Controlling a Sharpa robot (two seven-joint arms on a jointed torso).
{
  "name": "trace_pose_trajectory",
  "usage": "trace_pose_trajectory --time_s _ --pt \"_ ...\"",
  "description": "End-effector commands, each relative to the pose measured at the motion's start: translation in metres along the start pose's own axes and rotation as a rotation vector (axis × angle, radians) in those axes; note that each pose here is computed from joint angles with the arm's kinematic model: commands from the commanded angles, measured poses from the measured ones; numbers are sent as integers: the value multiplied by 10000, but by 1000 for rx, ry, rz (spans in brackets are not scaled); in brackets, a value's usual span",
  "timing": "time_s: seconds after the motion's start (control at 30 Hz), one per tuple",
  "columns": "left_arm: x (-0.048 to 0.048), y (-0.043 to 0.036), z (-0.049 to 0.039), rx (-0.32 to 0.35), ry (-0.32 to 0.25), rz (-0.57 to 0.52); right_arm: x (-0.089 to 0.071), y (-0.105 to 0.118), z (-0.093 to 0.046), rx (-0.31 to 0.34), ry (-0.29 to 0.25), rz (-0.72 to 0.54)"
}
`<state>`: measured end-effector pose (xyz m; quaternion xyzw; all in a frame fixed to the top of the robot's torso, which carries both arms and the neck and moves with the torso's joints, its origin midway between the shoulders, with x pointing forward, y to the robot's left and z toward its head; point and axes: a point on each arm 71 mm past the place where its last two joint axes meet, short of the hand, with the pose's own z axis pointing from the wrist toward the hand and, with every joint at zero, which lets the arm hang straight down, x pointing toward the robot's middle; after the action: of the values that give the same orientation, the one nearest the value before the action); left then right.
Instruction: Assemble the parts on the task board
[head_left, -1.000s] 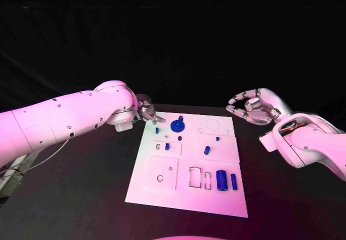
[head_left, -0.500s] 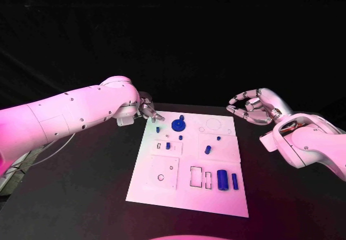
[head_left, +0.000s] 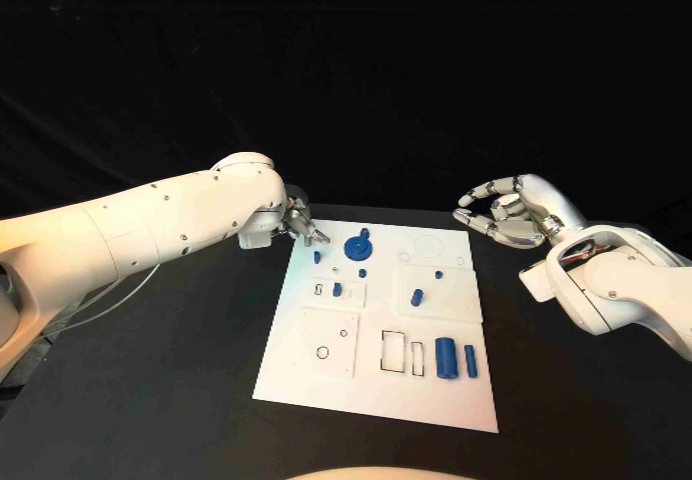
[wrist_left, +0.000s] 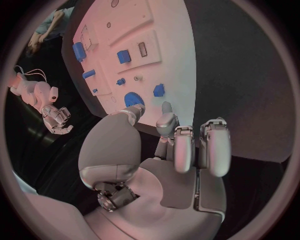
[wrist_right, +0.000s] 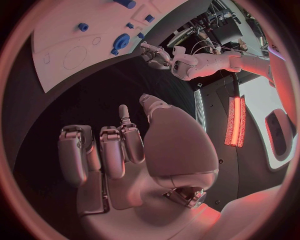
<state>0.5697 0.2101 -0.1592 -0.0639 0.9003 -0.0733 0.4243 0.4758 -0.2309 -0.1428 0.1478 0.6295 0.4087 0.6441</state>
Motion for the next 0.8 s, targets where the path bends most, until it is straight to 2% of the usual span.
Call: trace_pose_trajectory --time_s 0.03,0.43,0.8 --pt "22 -18 20 12 29 28 16 7 7 -4 7 -2" --pt "118 -17 108 6 71 35 28 15 14 -6 8 -1" --pt "161 -25 125 14 93 25 30 18 15 -6 8 -1"
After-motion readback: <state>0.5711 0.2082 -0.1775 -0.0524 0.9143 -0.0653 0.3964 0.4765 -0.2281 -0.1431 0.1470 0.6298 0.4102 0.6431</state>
